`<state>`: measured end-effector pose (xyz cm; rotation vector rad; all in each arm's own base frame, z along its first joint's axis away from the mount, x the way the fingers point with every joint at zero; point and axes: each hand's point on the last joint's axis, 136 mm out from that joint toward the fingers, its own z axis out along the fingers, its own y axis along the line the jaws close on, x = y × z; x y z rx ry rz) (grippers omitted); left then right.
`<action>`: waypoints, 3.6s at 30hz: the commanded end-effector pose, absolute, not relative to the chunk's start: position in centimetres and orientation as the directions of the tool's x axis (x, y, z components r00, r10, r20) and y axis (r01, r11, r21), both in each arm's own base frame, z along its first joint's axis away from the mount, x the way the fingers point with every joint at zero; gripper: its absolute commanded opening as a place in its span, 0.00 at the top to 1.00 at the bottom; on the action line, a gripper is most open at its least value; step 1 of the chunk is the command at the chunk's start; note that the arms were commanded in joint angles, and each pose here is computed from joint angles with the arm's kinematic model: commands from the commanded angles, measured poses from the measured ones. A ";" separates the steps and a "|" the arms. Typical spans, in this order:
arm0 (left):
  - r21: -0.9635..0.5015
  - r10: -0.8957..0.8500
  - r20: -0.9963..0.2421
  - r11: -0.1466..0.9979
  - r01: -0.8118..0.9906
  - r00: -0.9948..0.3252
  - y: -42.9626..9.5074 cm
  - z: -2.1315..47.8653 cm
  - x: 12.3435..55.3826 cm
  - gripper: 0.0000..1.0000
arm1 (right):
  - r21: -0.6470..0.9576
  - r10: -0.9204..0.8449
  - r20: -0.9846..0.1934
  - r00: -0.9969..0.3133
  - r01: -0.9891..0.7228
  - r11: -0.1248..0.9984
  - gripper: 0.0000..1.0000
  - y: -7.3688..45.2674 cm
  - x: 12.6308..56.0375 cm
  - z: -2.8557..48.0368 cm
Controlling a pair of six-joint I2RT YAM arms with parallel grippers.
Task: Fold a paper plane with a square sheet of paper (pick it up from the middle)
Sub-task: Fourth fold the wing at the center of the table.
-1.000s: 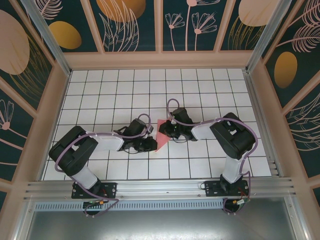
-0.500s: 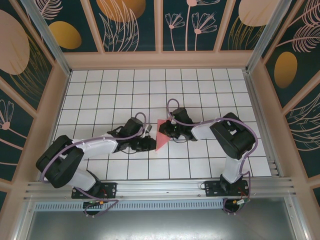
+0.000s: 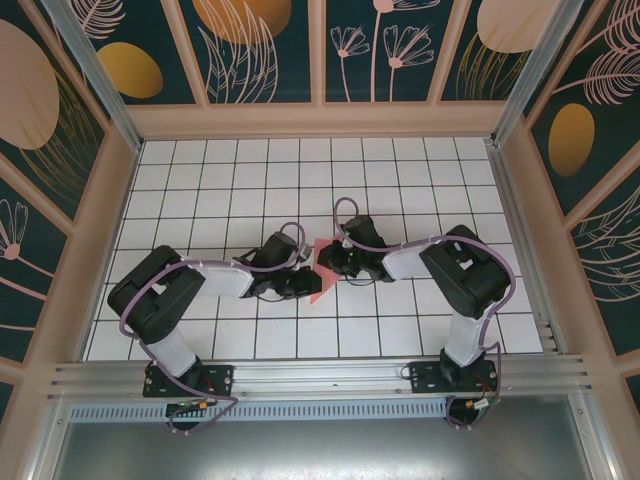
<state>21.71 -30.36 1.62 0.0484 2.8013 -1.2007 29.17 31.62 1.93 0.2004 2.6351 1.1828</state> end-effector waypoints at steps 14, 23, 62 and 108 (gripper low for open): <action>-0.712 0.108 0.050 0.701 0.040 -0.993 -27.1 -0.1 15.2 0.82 | 0.569 0.234 -0.066 -0.970 0.156 0.807 0.82 27.9 26.3 -5.0; -0.751 -0.011 -0.173 0.648 0.124 -0.985 -28.1 5.9 19.4 0.85 | 0.575 0.237 -0.064 -0.969 0.158 0.803 0.82 27.9 26.2 -5.0; -0.574 -0.086 -0.041 0.817 -0.047 -0.995 -25.6 -4.2 19.9 1.00 | 0.655 0.229 -0.140 -0.963 0.084 0.751 0.81 29.8 29.2 -0.8; -0.504 -0.070 -0.032 0.863 -0.044 -0.997 -23.6 -5.7 18.7 1.00 | 0.628 0.342 -0.253 -0.905 0.115 0.770 0.90 24.7 36.6 -1.4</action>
